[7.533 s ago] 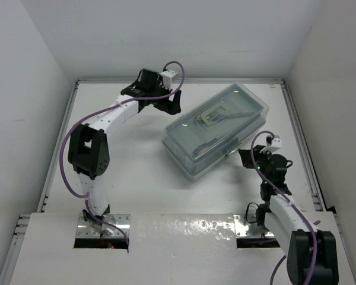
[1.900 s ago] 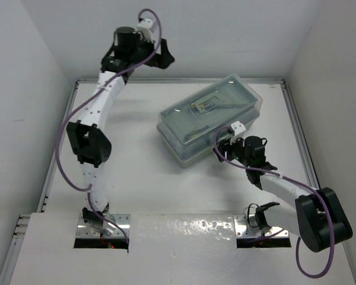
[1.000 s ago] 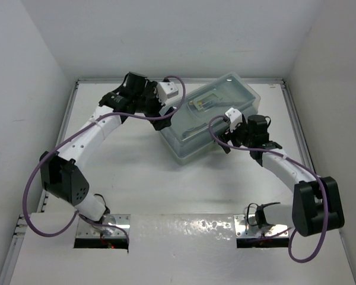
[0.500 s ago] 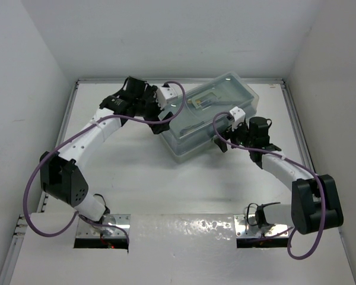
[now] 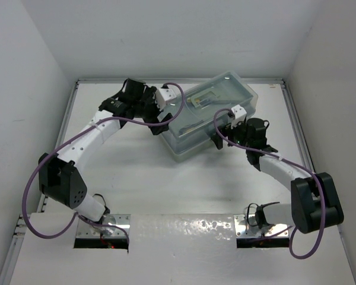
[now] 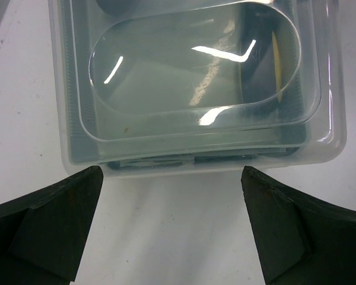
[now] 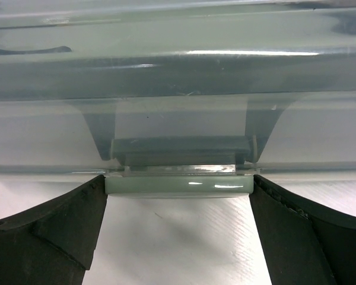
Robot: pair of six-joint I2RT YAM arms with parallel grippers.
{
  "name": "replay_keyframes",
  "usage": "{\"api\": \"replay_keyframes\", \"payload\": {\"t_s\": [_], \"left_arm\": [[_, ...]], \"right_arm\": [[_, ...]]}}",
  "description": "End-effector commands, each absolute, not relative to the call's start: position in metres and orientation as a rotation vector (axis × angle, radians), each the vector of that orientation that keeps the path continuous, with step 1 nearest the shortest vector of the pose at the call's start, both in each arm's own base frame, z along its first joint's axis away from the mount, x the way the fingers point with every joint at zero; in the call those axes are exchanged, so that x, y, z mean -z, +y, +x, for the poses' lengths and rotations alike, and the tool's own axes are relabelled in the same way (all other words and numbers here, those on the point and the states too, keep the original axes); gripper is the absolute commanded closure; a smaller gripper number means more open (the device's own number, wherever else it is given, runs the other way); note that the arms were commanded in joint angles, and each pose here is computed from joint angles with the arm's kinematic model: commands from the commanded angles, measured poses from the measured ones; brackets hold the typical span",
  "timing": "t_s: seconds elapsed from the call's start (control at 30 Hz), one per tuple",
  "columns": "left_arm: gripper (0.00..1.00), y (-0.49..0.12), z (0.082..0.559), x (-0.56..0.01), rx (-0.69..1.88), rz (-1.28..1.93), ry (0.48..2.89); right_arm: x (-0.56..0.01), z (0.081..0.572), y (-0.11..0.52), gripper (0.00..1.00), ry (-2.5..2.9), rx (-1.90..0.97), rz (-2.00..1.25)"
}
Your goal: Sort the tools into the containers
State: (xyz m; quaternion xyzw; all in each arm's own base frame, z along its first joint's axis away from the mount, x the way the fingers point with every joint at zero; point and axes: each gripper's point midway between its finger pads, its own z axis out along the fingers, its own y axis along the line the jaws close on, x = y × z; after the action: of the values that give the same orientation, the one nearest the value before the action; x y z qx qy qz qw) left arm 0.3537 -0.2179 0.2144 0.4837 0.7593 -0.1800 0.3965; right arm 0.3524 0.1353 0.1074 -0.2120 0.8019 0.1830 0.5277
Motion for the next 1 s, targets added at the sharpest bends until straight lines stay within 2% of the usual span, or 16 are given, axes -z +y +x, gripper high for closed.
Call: {"api": "replay_keyframes", "payload": {"t_s": [0.0, 0.27, 0.37, 0.4, 0.57, 0.87, 0.97], "left_arm": [[0.0, -0.215, 0.362, -0.218, 0.429, 1.192, 1.898], [0.0, -0.216, 0.363, -0.219, 0.435, 1.184, 1.9], [0.0, -0.216, 0.363, -0.218, 0.433, 1.185, 1.899], [0.0, -0.216, 0.363, -0.217, 0.434, 1.184, 1.902], [0.0, -0.218, 0.366, -0.212, 0.441, 1.182, 1.913], [0.0, -0.219, 0.366, -0.213, 0.447, 1.182, 1.915], [0.0, -0.218, 0.366, -0.213, 0.447, 1.179, 1.915]], "right_arm": [[-0.136, 0.361, 0.153, 0.04, 1.776, -0.466, -0.524], [-0.122, 0.362, 0.156, 0.11, 1.801, -0.453, -0.523], [-0.126, 0.362, 0.159, 0.22, 1.779, -0.467, -0.522], [-0.125, 0.36, 0.16, 0.29, 1.774, -0.474, -0.529], [-0.13, 0.352, 0.164, 0.44, 1.723, -0.473, -0.579], [-0.155, 0.357, 0.171, 0.6, 1.655, -0.453, -0.594], [-0.162, 0.358, 0.172, 0.61, 1.638, -0.448, -0.602]]}}
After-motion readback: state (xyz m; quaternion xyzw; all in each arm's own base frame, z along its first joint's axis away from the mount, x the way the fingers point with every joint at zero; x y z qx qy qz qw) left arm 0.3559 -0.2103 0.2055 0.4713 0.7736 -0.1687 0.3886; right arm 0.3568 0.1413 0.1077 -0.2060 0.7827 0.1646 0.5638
